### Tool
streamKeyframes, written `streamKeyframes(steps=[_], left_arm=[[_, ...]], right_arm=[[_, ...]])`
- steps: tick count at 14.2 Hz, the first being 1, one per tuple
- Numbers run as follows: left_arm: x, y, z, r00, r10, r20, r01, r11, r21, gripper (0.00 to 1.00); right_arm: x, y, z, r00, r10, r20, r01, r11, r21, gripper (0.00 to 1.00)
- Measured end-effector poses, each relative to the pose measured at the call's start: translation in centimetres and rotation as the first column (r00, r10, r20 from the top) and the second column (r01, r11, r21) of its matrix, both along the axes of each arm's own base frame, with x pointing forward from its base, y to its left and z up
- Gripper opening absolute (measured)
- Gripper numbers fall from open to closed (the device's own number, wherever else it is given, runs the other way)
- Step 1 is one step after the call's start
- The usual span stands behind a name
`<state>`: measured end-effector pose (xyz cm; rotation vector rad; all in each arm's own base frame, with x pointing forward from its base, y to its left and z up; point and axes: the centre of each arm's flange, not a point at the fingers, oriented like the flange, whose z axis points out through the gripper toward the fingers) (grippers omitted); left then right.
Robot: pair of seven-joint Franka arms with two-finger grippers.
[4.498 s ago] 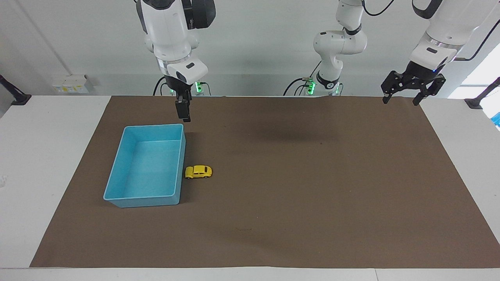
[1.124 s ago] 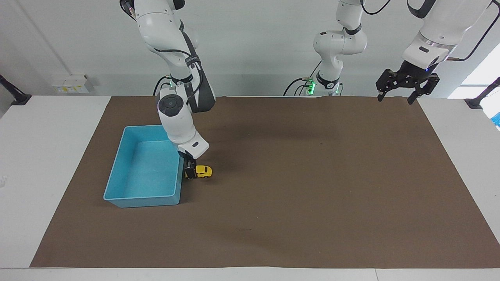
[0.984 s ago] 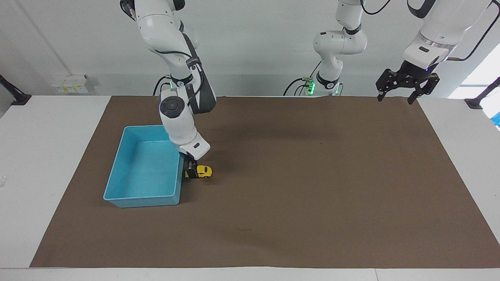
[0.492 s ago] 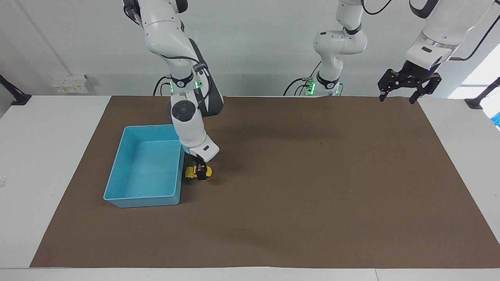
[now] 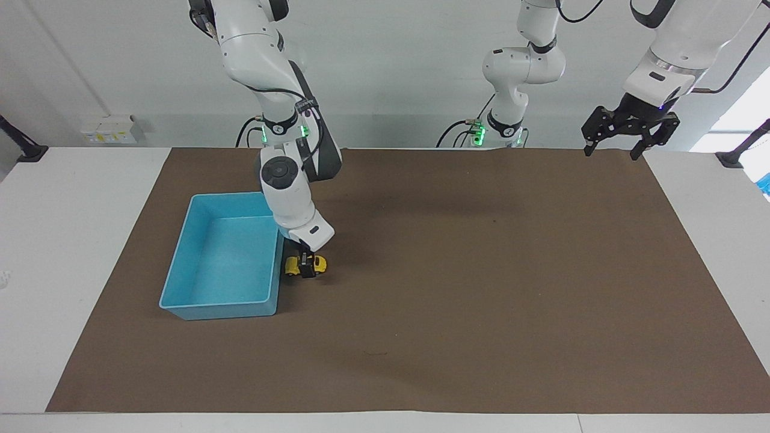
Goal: Wind up and store yellow beetle car
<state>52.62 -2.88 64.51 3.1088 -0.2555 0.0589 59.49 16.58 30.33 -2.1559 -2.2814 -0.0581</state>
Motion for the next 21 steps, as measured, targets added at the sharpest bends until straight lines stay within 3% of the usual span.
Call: streamKeyframes(steps=[3, 8, 10, 21], left_arm=[[0.0, 0.0, 0.0, 1.000, 0.000, 0.000, 0.000, 1.000, 0.000, 1.00], [0.0, 0.0, 0.0, 1.000, 0.000, -0.001, 0.000, 1.000, 0.000, 1.00], [0.0, 0.0, 0.0, 1.000, 0.000, -0.001, 0.000, 1.000, 0.000, 1.00], [0.0, 0.0, 0.0, 1.000, 0.001, -0.005, -0.001, 1.000, 0.000, 1.00]], right_arm=[[0.0, 0.0, 0.0, 1.000, -0.020, -0.001, 0.020, 1.000, 0.000, 0.64], [-0.1, 0.0, -0.1, 1.000, -0.023, -0.003, 0.023, 1.000, 0.000, 0.59], [0.0, 0.0, 0.1, 1.000, -0.024, 0.002, 0.024, 1.000, 0.001, 0.48], [0.8, 2.1, 2.3, 0.995, -0.095, 0.030, 0.094, 0.995, 0.019, 0.48]])
